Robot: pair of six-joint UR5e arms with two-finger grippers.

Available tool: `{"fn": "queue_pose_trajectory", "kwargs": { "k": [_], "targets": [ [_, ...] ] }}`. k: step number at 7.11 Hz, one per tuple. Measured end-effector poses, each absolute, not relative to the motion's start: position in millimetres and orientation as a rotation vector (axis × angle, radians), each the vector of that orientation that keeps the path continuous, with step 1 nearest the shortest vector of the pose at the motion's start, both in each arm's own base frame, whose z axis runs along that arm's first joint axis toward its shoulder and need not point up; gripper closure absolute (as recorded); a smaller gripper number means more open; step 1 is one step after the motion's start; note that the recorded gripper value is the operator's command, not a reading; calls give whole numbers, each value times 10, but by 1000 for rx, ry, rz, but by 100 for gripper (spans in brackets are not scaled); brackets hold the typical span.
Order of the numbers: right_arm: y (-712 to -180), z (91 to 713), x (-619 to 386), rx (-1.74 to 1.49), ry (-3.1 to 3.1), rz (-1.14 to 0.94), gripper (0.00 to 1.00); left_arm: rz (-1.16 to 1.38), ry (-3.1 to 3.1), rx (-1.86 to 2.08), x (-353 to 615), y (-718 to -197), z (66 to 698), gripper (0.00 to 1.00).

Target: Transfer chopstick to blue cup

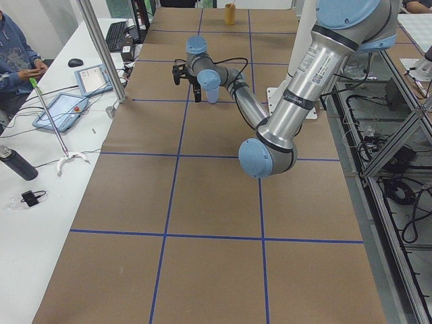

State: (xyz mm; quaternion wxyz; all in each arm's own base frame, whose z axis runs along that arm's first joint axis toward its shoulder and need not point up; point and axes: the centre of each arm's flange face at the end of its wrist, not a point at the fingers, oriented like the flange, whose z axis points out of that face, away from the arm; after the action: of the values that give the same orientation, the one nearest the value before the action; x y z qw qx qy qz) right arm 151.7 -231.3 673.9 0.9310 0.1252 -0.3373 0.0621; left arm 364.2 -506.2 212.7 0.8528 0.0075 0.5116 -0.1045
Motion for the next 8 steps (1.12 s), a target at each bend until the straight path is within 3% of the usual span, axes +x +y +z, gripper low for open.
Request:
{"fn": "queue_pose_trajectory", "kwargs": {
  "k": [8],
  "targets": [
    [-1689, 6049, 1588, 325, -697, 168, 100, -214, 1070, 17, 3746, -5007, 2137, 2]
  ]
}}
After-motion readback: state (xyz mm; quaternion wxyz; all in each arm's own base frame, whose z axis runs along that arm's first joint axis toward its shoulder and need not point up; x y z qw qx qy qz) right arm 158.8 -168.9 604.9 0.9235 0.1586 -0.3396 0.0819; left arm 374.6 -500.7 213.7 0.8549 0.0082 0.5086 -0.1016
